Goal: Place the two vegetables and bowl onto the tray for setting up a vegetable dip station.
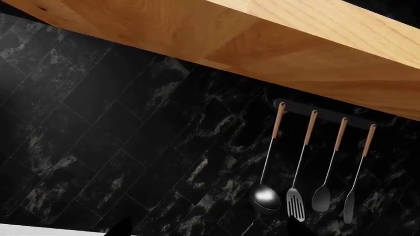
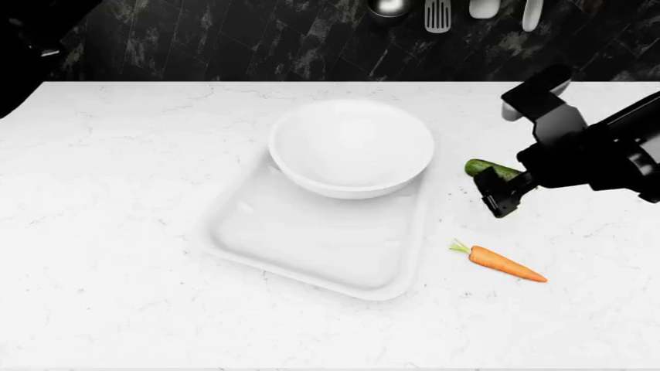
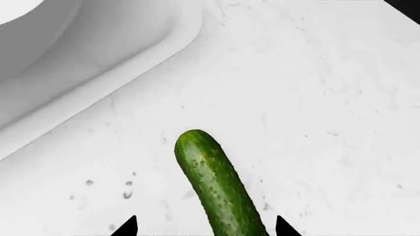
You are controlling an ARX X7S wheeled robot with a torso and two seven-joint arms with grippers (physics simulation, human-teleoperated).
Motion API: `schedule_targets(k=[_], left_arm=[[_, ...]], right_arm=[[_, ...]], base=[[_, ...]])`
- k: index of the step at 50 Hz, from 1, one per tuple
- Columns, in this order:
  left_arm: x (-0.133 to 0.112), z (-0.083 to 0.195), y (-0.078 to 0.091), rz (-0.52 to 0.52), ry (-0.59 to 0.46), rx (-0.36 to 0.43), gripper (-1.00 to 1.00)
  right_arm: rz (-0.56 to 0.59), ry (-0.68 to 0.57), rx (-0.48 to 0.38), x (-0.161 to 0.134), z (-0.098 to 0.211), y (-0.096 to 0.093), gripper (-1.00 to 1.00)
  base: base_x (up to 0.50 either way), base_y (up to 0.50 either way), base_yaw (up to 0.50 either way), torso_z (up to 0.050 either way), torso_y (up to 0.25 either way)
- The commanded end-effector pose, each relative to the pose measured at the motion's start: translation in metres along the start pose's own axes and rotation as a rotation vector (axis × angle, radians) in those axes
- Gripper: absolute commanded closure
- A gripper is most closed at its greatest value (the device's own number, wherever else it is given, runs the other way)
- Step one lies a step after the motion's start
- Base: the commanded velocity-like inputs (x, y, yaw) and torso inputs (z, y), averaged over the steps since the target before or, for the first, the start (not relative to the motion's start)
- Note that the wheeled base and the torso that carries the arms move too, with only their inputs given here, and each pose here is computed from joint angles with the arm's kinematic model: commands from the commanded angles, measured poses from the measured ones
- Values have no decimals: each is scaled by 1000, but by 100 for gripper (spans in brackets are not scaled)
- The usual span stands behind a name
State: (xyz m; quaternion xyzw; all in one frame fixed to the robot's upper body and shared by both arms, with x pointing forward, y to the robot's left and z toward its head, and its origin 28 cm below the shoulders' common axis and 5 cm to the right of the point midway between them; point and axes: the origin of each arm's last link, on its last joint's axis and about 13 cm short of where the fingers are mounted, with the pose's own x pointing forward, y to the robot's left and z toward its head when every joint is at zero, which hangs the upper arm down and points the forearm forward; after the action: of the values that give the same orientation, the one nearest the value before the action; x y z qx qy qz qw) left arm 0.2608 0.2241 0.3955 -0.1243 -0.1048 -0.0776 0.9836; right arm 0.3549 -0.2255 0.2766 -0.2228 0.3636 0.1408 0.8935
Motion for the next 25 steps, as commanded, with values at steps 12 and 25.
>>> schedule_targets(k=[12, 25], left_arm=[[-3, 2, -2, -6, -6, 4, -100], [-4, 2, -3, -11, -6, 9, -100]], right_arm=[[-24, 12, 9, 4, -9, 0, -100], [-50, 24, 22, 3, -18, 0, -100]], base=[[0, 0, 0, 0, 0], [0, 0, 0, 0, 0]])
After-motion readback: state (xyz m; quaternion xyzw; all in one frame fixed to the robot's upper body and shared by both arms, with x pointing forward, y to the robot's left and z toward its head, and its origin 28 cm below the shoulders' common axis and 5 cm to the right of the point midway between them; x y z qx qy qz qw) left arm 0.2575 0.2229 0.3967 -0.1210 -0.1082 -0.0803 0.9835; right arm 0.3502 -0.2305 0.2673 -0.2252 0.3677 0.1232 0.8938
